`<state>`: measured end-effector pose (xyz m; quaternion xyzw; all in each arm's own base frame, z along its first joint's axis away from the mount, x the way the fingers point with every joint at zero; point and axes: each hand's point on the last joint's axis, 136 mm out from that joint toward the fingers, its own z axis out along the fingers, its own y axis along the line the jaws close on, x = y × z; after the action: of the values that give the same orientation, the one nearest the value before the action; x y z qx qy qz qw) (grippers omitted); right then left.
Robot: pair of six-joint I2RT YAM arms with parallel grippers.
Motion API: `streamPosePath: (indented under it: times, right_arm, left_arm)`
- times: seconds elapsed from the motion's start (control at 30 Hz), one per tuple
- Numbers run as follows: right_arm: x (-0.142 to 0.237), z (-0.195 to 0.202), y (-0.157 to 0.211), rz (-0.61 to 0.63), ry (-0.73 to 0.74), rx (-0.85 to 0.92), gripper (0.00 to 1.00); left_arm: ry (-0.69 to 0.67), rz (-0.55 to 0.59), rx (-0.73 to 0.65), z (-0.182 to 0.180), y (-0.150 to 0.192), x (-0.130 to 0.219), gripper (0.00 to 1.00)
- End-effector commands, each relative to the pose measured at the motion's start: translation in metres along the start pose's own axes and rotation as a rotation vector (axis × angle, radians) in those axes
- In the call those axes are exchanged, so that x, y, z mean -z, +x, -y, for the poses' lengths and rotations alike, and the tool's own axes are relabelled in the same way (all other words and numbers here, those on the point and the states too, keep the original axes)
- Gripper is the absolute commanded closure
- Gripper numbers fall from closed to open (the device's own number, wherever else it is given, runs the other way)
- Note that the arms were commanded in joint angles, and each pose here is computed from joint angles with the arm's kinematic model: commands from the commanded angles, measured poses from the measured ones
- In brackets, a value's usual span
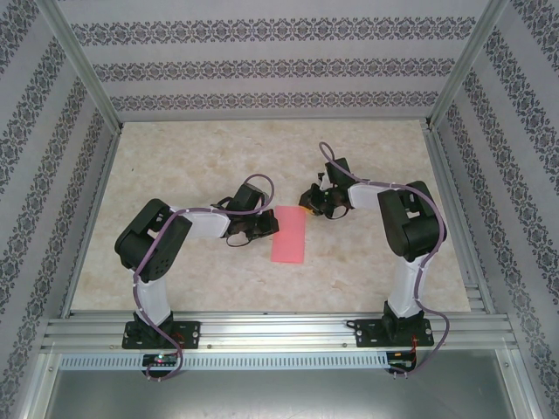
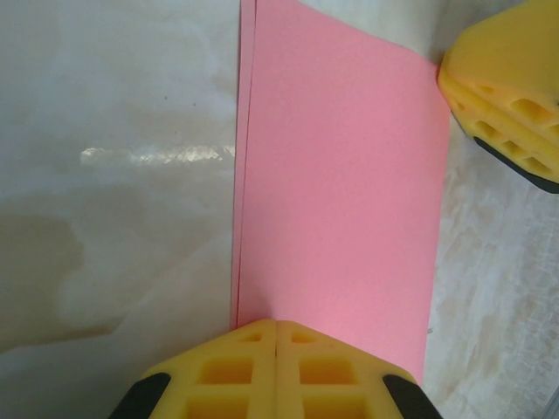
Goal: Fold a paper plane with a square sheet of paper (pick it up from the middle)
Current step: First fold in half a square sheet of paper at the center of the table.
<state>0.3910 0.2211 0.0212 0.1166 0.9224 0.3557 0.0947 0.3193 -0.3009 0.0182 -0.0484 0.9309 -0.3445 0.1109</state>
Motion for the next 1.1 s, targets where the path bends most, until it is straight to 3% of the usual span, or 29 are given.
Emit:
streamPosePath:
  times: [0.0, 0.2, 0.6, 0.87, 1.07]
  right_arm:
    - [0.023, -0.03, -0.014, 0.039, -0.048, 0.055, 0.83]
    - [0.017, -0.029, -0.012, 0.02, -0.062, 0.039, 0.83]
    - [-0.014, 0.021, -0.001, -0.008, 0.033, -0.053, 0.83]
    - [0.022, -0.023, -0.015, 0.056, -0.062, 0.011, 0.82]
    - [0.02, -0.034, 0.011, 0.021, -0.078, 0.034, 0.82]
  left_arm:
    - [-0.127, -0.095, 0.021, -0.034, 0.03, -0.011, 1.0]
    - [-0.121, -0.093, 0.018, -0.031, 0.028, -0.01, 1.0]
    - [-0.122, -0.098, 0.018, -0.031, 0.029, -0.01, 1.0]
    - [-0.124, -0.101, 0.017, -0.031, 0.03, -0.01, 1.0]
    - [-0.119, -0.095, 0.018, -0.029, 0.027, -0.011, 1.0]
